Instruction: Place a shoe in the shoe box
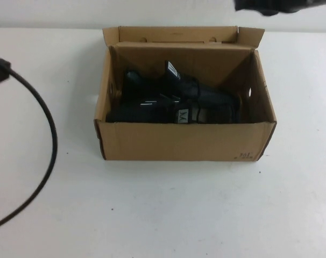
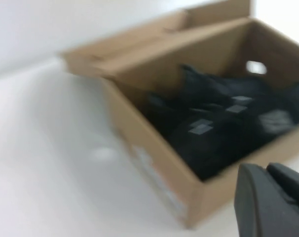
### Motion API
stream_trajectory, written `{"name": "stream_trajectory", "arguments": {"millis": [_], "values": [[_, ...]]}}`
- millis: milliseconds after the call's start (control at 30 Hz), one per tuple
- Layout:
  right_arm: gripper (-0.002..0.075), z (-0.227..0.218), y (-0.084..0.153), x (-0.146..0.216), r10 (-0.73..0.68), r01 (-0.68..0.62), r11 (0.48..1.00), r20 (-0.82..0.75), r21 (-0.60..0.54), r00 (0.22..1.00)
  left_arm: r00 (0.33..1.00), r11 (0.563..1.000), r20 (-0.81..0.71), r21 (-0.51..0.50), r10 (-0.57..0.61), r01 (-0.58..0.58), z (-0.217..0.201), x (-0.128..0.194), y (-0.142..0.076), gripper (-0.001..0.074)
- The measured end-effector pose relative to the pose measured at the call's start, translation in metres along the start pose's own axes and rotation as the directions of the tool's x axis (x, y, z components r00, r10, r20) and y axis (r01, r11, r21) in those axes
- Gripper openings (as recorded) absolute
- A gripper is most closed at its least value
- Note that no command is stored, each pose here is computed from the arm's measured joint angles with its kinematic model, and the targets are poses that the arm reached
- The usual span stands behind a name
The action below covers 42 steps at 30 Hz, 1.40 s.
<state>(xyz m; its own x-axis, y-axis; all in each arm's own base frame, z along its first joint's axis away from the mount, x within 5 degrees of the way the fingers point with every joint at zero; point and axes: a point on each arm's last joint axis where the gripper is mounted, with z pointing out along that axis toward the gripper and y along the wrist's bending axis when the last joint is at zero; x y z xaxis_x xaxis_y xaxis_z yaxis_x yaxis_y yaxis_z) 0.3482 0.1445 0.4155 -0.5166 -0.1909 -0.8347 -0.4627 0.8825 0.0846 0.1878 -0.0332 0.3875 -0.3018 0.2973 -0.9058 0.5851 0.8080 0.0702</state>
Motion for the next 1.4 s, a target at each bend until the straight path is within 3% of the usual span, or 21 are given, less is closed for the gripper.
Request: {"name": "stream_trajectory", "arguments": {"millis": [133, 267, 400, 567, 800, 1067, 1233, 1400], "values": [[-0.0015, -0.068, 0.009, -0.017, -0.040, 0.037, 0.999, 0.140, 0.024, 0.989, 1.000, 0.989, 0.019, -0.148, -0.004, 0.007, -0.014, -0.020, 0.012, -0.0001], [-0.0015, -0.127, 0.015, -0.023, -0.024, 0.013, 0.999, 0.251, 0.045, 0.968, 0.983, 0.959, 0.123, -0.234, -0.134, 0.159, -0.024, -0.036, 0.019, -0.0001], [-0.0015, -0.179, 0.019, -0.015, -0.052, 0.020, 0.995, 0.356, 0.093, 0.933, 0.955, 0.948, 0.223, -0.209, -0.193, 0.240, -0.031, -0.043, 0.014, -0.0001], [-0.0015, -0.216, 0.021, 0.027, -0.048, -0.006, 0.993, 0.440, 0.120, 0.897, 0.925, 0.965, 0.315, -0.083, -0.213, 0.250, -0.034, -0.034, -0.006, -0.0001], [-0.0015, -0.216, 0.020, 0.115, 0.003, -0.053, 0.993, 0.411, 0.109, 0.912, 0.923, 0.988, 0.351, 0.055, -0.156, 0.146, -0.037, 0.007, -0.042, -0.0001], [-0.0015, -0.177, 0.011, 0.222, -0.044, -0.006, 0.986, 0.301, 0.166, 0.953, 0.932, 0.981, 0.307, 0.085, -0.193, 0.175, -0.033, 0.049, -0.060, -0.0001], [-0.0015, -0.170, 0.010, 0.251, -0.074, 0.011, 0.985, 0.368, 0.172, 0.927, 0.935, 0.977, 0.288, 0.116, -0.208, 0.181, -0.031, 0.053, -0.062, -0.0001], [-0.0016, -0.169, 0.010, 0.253, -0.082, 0.013, 0.985, 0.401, 0.171, 0.912, 0.934, 0.974, 0.284, 0.127, -0.218, 0.189, -0.031, 0.053, -0.063, -0.0001]]}}
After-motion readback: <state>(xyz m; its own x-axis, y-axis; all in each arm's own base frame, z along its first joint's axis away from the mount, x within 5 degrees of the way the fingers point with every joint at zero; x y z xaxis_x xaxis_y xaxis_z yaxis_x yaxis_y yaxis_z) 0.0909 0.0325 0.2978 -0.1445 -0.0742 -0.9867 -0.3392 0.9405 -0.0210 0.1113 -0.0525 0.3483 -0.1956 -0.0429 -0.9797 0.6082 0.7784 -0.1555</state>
